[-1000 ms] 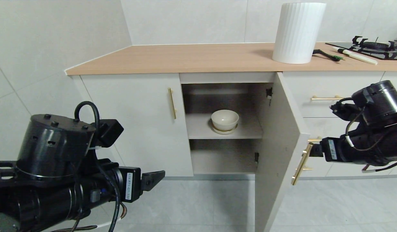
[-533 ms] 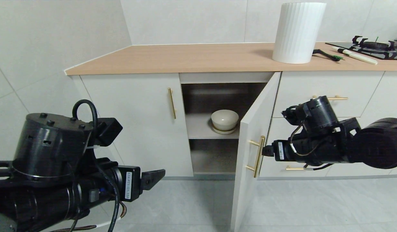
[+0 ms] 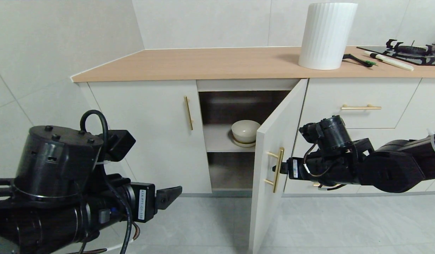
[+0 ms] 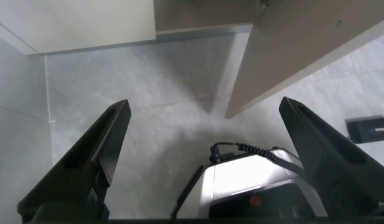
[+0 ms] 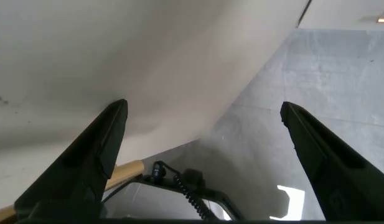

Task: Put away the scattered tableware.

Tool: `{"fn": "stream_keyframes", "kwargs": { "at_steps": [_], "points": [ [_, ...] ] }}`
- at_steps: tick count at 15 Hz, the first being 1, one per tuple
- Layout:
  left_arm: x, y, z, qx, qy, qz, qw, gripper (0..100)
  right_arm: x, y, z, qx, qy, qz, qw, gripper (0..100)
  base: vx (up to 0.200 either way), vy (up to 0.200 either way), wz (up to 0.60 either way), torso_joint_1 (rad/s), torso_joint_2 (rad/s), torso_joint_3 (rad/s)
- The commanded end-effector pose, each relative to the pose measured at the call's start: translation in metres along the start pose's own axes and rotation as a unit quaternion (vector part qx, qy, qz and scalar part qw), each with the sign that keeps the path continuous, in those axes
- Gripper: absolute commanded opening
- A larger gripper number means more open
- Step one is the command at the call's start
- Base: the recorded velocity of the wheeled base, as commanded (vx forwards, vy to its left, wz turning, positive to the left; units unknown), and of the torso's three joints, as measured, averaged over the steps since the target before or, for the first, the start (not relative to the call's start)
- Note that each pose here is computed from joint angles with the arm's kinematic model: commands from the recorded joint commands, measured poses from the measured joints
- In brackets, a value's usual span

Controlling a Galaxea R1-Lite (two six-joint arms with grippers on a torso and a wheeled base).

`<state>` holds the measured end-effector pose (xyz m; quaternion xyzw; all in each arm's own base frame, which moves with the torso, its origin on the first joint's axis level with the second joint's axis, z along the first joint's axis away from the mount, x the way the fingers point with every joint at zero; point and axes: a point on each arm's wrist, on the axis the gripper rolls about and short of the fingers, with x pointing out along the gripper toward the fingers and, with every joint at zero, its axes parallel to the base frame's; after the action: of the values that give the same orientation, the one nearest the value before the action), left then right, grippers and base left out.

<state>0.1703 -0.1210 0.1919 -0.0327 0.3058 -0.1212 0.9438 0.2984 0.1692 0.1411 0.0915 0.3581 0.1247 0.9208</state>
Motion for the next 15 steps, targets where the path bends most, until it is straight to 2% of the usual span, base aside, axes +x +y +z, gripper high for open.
{"fn": "stream_keyframes", "kwargs": {
  "at_steps": [1,3,11,15],
  "points": [
    [0.000,-0.001,-0.001,0.002,0.000,0.002,1.0000,100,0.000,0.000,0.000,0.000,-0.001,0.000,1.000,100,0.000,0.000,0.00,0.000,0.00,0.000],
    [-0.003,-0.003,-0.002,0.005,-0.001,-0.006,1.0000,100,0.000,0.000,0.000,0.000,-0.001,0.000,1.000,100,0.000,0.000,0.00,0.000,0.00,0.000],
    [-0.002,-0.003,-0.002,0.005,0.000,-0.005,1.0000,100,0.019,0.012,0.000,0.044,-0.036,0.018,0.998,100,0.200,0.000,0.00,0.002,0.00,0.003],
    [0.000,-0.004,-0.002,0.004,-0.001,0.001,1.0000,100,0.030,0.015,0.005,0.075,-0.076,0.026,0.994,100,0.000,0.000,0.00,0.000,0.00,0.000]
  ]
}}
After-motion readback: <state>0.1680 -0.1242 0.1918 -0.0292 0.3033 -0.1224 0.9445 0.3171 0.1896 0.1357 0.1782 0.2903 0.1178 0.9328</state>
